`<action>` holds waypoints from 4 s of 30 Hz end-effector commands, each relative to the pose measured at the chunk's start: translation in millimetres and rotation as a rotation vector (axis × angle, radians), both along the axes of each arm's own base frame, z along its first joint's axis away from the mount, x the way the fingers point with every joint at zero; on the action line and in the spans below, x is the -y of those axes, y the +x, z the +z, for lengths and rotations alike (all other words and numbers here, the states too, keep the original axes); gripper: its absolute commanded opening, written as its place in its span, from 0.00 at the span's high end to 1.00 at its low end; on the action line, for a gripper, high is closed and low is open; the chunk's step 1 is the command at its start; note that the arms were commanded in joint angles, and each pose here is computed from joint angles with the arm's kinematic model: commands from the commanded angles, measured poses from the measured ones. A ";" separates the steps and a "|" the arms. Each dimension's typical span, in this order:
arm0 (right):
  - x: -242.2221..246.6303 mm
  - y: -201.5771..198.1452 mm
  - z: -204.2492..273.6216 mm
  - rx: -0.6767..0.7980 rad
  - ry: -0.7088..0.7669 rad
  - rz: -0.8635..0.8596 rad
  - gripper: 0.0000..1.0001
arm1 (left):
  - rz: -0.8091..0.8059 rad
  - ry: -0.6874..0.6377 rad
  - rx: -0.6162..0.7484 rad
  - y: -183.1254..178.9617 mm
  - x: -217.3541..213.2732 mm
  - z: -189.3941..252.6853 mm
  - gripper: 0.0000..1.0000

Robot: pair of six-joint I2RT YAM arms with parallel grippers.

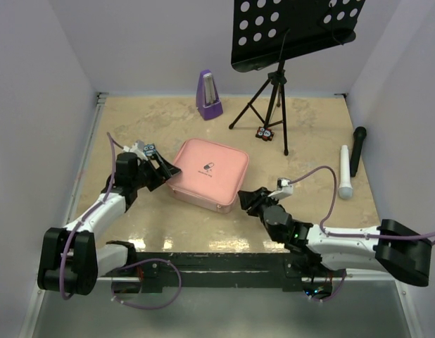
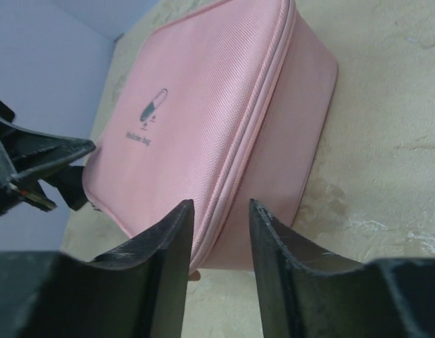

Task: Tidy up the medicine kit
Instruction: Adjust the medicine box at the center of the board, then zip the medicine box at the center of the board.

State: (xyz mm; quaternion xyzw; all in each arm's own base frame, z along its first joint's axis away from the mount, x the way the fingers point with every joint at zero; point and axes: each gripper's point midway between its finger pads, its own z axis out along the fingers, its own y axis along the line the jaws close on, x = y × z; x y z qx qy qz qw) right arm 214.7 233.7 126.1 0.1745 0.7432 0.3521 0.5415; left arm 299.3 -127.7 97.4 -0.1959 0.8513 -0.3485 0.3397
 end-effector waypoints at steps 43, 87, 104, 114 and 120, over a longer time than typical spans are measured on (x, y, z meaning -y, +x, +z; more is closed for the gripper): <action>-64.4 -27.6 12.0 0.220 -0.242 0.412 0.36 | -0.381 -0.035 0.378 15.6 106.0 122.9 0.28; -117.8 -15.8 -20.7 0.154 -0.218 0.382 0.39 | -0.532 -0.057 0.170 -14.6 146.2 32.8 0.43; -122.8 -7.4 -21.7 0.121 -0.173 0.325 0.41 | -0.454 0.031 0.016 -15.5 130.8 -18.8 0.50; -129.0 -2.4 -23.1 0.113 -0.171 0.305 0.44 | -0.442 0.035 -0.013 -17.8 128.6 -29.8 0.52; -128.3 1.0 -24.5 0.104 -0.167 0.279 0.47 | -0.442 0.035 -0.012 -18.4 128.4 -29.6 0.52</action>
